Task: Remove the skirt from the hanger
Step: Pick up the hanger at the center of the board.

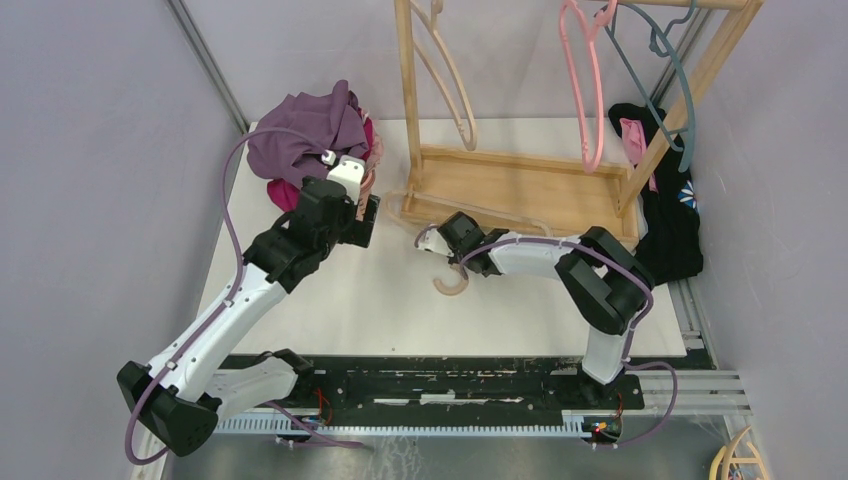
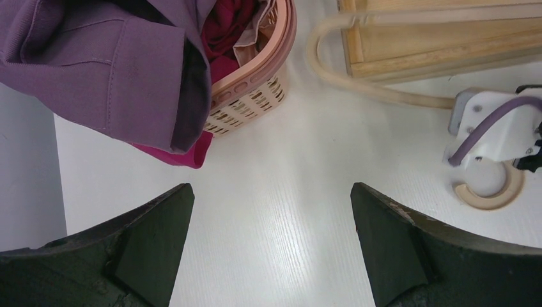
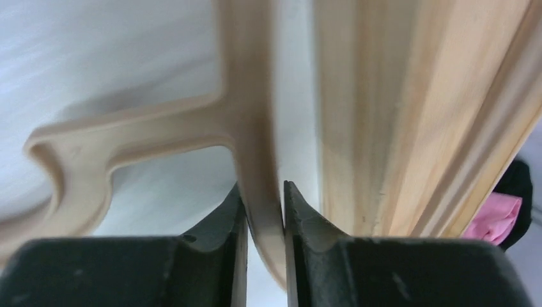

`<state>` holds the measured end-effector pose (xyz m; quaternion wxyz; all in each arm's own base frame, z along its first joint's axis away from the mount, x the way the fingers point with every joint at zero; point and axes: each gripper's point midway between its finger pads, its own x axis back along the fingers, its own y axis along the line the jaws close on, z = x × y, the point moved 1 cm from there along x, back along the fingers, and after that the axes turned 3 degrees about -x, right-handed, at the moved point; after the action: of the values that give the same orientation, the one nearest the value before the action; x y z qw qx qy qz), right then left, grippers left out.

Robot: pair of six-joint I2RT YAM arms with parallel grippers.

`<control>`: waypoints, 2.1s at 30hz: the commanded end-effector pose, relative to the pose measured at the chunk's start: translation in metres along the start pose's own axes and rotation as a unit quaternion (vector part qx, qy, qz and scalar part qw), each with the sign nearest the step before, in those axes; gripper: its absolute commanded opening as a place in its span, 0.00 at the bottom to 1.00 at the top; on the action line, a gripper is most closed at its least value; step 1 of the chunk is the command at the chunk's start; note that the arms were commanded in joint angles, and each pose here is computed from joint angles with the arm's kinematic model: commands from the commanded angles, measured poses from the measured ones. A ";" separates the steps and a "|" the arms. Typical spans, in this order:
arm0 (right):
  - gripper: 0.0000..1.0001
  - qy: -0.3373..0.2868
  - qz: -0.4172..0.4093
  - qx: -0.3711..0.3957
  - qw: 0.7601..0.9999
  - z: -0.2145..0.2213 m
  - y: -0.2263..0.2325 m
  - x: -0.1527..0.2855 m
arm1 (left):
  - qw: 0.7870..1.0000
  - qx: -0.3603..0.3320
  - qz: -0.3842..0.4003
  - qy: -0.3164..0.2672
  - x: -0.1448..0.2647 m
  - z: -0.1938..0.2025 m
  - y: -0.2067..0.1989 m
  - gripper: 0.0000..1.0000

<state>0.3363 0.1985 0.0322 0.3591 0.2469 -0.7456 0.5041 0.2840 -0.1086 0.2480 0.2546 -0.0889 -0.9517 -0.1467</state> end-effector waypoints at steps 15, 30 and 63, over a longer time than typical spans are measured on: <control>0.01 -0.101 -0.162 -0.153 0.970 -0.065 -0.023 0.136 | 0.999 0.017 -0.013 -0.025 0.005 -0.008 0.005 1.00; 0.01 -0.090 -0.337 -0.216 0.912 0.001 0.036 0.225 | 1.000 0.002 -0.009 -0.030 0.002 -0.020 0.004 1.00; 0.01 -0.344 -0.352 -0.350 0.797 -0.073 -0.116 0.341 | 0.998 -0.014 0.016 -0.059 0.003 -0.055 -0.016 0.99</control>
<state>0.2255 0.2143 0.3615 0.3271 0.4867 -0.8079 -0.0593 0.2958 -0.1415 0.2553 0.2502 -0.1214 -0.9479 -0.1553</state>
